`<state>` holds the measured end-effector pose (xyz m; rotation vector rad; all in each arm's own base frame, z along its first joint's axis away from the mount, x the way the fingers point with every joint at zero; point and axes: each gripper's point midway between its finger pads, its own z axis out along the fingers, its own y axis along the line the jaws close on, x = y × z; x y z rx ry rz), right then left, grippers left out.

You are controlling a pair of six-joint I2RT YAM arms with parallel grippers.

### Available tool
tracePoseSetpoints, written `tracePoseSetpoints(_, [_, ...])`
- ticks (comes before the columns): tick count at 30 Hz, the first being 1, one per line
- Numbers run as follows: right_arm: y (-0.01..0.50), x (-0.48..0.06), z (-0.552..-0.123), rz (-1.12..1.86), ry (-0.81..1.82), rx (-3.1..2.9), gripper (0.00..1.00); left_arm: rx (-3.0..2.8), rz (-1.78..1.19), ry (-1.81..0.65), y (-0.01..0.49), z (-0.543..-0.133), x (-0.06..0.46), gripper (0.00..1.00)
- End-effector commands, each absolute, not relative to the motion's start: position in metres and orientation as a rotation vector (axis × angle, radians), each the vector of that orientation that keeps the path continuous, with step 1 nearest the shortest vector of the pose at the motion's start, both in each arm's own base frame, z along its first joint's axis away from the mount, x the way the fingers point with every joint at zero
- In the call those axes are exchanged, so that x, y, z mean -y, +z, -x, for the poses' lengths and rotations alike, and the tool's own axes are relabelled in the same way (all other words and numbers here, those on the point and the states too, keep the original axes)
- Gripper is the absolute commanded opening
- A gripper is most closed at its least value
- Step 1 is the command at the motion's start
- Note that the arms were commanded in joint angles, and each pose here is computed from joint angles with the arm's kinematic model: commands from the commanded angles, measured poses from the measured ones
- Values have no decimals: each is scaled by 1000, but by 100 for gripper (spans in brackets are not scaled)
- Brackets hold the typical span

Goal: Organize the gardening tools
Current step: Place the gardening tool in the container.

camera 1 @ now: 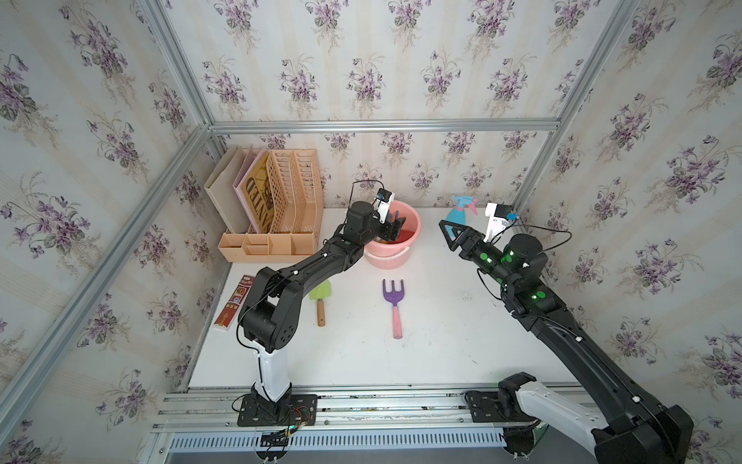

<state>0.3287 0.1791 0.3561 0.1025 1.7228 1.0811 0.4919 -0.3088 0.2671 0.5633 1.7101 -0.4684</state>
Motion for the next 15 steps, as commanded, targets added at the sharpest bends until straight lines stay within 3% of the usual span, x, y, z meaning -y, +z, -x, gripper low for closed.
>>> tracePoseSetpoints(1, [350,-187,-328,-57,1103,-1759,82,-1648,-550,-384,306,-480,292,86])
tracePoseSetpoints(6, [326,-195,-329,-27,1110,-1846,82,-1853,-487,-277,300,-436,245,87])
tracePoseSetpoints(15, [314,-202,-325,14,1137,-1881,83,-2271,-261,-139,234,-333,155,87])
